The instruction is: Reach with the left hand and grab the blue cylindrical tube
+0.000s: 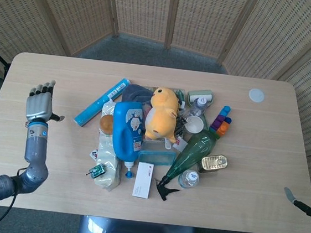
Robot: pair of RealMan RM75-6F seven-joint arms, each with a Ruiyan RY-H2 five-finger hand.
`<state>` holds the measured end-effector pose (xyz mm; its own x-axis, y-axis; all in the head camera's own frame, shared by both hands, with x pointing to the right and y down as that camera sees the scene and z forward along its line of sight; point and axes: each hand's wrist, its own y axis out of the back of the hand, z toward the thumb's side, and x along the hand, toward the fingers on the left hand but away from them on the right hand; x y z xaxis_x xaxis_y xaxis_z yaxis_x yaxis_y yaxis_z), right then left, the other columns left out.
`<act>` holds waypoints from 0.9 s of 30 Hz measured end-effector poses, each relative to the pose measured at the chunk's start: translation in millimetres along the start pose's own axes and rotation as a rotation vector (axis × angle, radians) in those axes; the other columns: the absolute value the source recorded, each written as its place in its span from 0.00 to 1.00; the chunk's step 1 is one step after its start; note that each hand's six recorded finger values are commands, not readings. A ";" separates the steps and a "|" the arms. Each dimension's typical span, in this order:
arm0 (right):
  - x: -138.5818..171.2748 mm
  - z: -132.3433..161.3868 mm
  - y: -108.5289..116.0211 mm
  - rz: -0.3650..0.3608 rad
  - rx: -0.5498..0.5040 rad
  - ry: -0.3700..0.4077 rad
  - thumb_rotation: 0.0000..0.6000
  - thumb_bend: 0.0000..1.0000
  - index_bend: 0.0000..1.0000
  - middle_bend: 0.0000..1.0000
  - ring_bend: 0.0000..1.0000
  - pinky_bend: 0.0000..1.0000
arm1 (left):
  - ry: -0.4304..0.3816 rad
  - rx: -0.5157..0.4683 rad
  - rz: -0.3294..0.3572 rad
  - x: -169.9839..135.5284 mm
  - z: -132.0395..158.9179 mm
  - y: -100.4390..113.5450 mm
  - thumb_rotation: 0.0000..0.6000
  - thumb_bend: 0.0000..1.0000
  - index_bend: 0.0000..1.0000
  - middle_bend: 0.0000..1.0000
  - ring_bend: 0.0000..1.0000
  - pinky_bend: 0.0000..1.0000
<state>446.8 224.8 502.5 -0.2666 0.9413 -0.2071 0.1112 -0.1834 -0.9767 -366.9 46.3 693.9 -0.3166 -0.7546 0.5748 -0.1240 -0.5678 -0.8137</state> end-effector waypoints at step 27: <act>-0.2 -1.7 -3.4 0.052 -0.031 0.015 0.85 0.00 0.00 0.00 0.00 0.00 | 0.012 -0.015 -0.070 17.4 68.5 -57.8 1.00 0.00 0.00 0.00 0.00 0.00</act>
<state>448.1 225.7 506.0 -0.2453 0.9350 -0.2561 0.1543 -0.2231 -0.9625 -300.8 43.4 756.8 -0.3184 -0.7093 0.6289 -0.1600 -0.6137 -0.7731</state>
